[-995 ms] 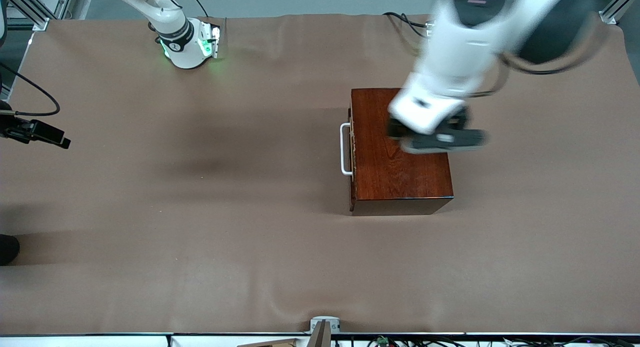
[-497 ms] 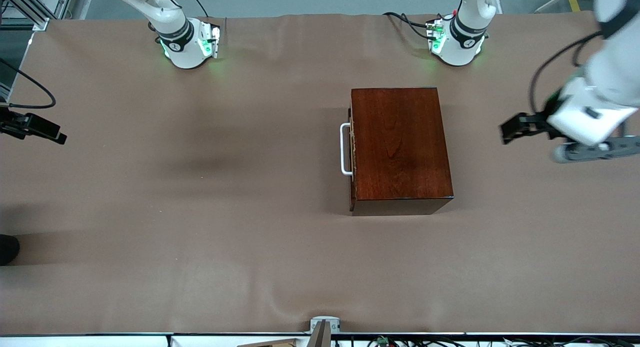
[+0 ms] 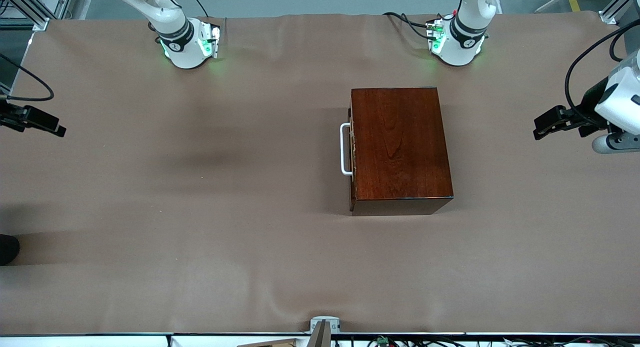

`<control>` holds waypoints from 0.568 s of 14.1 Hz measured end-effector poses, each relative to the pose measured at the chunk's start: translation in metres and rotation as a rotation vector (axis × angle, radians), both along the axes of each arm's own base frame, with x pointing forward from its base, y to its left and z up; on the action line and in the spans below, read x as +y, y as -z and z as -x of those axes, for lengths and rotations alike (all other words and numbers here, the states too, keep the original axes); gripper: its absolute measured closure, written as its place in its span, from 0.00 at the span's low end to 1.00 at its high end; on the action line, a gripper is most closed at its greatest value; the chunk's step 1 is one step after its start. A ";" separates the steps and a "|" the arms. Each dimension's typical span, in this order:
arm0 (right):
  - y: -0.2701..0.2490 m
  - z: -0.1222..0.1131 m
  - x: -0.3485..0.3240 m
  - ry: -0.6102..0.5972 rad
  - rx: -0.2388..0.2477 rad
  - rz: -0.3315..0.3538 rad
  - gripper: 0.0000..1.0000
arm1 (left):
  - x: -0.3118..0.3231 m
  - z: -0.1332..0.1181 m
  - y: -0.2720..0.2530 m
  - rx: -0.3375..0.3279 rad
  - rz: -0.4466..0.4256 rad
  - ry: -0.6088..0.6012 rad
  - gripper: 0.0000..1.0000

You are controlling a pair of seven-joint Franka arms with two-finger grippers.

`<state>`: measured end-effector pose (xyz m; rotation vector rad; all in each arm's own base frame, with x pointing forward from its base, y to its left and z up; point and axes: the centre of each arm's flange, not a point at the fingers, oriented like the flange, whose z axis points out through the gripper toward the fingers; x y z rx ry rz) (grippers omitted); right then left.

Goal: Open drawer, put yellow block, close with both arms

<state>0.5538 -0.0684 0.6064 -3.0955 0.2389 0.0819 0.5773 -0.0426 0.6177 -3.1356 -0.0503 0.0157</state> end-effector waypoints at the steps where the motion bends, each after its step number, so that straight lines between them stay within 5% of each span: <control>1: -0.003 0.004 0.000 0.000 -0.003 -0.001 0.00 | 0.002 0.001 0.000 -0.002 0.000 0.004 0.00; 8: -0.006 0.015 -0.005 0.009 -0.006 -0.005 0.00 | 0.003 0.000 -0.001 -0.011 0.000 0.004 0.00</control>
